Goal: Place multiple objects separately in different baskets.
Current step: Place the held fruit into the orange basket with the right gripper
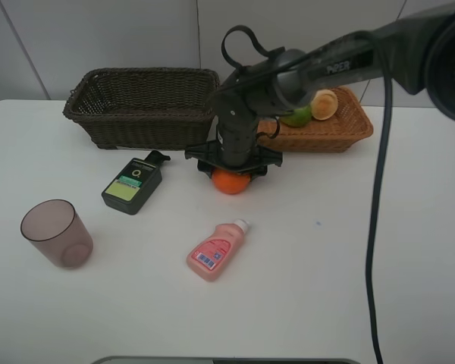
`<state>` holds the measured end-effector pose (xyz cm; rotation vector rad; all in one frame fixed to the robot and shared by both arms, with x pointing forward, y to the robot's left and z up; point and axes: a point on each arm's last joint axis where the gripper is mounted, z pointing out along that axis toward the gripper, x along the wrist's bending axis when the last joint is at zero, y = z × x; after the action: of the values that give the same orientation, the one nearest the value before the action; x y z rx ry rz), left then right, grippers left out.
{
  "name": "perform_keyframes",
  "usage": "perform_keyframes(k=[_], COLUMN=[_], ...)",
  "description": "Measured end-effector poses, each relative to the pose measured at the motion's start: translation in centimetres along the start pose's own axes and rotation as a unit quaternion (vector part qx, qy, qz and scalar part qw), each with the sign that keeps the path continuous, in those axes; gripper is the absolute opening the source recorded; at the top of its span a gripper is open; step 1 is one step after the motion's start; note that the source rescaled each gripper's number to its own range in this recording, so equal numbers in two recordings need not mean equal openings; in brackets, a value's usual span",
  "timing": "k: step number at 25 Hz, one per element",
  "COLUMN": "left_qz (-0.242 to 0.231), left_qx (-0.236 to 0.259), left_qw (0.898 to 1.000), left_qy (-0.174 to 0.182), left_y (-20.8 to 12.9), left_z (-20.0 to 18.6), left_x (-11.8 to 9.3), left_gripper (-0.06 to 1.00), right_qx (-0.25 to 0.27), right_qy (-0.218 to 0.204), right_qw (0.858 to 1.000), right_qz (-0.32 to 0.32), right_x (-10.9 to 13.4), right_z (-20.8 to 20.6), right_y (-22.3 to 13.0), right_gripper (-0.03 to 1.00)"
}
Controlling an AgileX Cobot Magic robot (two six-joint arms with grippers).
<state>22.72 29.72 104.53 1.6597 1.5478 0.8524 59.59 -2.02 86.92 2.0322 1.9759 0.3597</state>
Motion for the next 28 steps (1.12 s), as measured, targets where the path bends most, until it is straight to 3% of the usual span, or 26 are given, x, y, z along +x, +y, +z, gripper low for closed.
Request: perform_keyframes(k=[12,20,25,28], left_qz=[0.000,0.000,0.000,0.000], left_qx=[0.000,0.000,0.000,0.000], left_qw=[1.000,1.000,1.000,1.000], left_qy=[0.000,0.000,0.000,0.000], left_y=[0.0,0.0,0.0,0.0], left_z=[0.0,0.0,0.0,0.0], left_x=[0.0,0.0,0.0,0.0], left_gripper=[1.00,1.00,1.00,1.00], right_qx=[-0.001,0.019,0.051,0.052], right_qy=[0.001,-0.009,-0.012,-0.007], right_qw=[1.000,0.991,0.979,0.978], right_qz=[-0.007,-0.129,-0.200,-0.203], right_x=[-0.1,-1.3,-3.7,-5.3], right_z=[-0.6,-4.7,-6.6,-7.6], right_y=[0.2,1.2,2.4,3.5], right_gripper=[0.48,0.48,0.48,0.48])
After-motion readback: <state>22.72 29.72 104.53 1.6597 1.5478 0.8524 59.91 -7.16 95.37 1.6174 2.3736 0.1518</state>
